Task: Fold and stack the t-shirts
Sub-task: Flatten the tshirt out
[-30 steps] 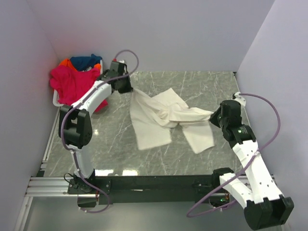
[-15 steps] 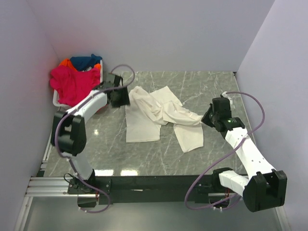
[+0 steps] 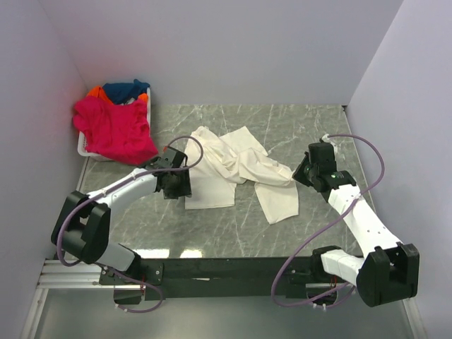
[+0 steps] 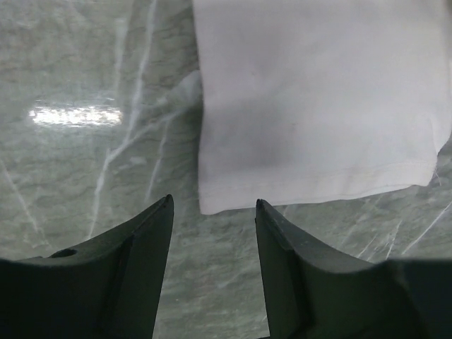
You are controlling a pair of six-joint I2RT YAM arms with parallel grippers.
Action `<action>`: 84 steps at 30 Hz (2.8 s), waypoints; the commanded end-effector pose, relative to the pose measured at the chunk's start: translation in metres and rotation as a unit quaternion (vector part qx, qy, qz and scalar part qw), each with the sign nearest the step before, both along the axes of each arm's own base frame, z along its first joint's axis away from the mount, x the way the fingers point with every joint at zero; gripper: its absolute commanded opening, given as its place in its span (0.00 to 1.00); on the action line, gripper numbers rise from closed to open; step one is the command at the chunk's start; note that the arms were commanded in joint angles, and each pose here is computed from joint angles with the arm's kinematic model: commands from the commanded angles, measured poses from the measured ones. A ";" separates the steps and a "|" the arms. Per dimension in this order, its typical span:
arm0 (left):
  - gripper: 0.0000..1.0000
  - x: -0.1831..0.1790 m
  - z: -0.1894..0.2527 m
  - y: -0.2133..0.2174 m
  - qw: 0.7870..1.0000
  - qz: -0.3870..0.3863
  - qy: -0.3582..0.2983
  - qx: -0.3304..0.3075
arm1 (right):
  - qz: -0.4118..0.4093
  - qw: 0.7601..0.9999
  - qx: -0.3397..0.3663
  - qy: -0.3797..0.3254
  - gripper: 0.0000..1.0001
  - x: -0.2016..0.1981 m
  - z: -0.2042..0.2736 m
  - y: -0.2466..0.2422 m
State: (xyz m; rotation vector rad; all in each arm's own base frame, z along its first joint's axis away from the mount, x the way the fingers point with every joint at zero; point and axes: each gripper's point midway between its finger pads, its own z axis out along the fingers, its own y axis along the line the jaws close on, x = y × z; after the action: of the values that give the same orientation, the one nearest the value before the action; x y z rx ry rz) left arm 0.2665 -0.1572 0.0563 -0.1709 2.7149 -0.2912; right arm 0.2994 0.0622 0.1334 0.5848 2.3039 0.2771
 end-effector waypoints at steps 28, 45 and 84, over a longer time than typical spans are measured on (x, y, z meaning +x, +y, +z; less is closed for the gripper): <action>0.15 -0.024 -0.060 -0.017 0.998 0.019 0.052 0.016 | -0.010 1.000 0.009 -0.018 0.00 -0.007 0.000 0.001; 0.00 0.116 0.133 0.018 0.975 0.101 -0.168 -0.108 | -0.020 0.995 -0.070 -0.068 0.00 0.022 0.068 -0.024; 0.00 -0.018 0.653 0.081 0.637 0.007 -0.713 -0.294 | -0.095 0.855 -0.096 -0.500 0.00 -0.090 0.452 -0.079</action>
State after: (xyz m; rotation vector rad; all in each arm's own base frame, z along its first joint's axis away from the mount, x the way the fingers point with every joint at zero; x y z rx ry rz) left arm 0.2008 -0.0728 0.7295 -0.0547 0.8732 -0.8120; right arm 0.1651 -0.0177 0.6124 0.3943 1.1397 0.2417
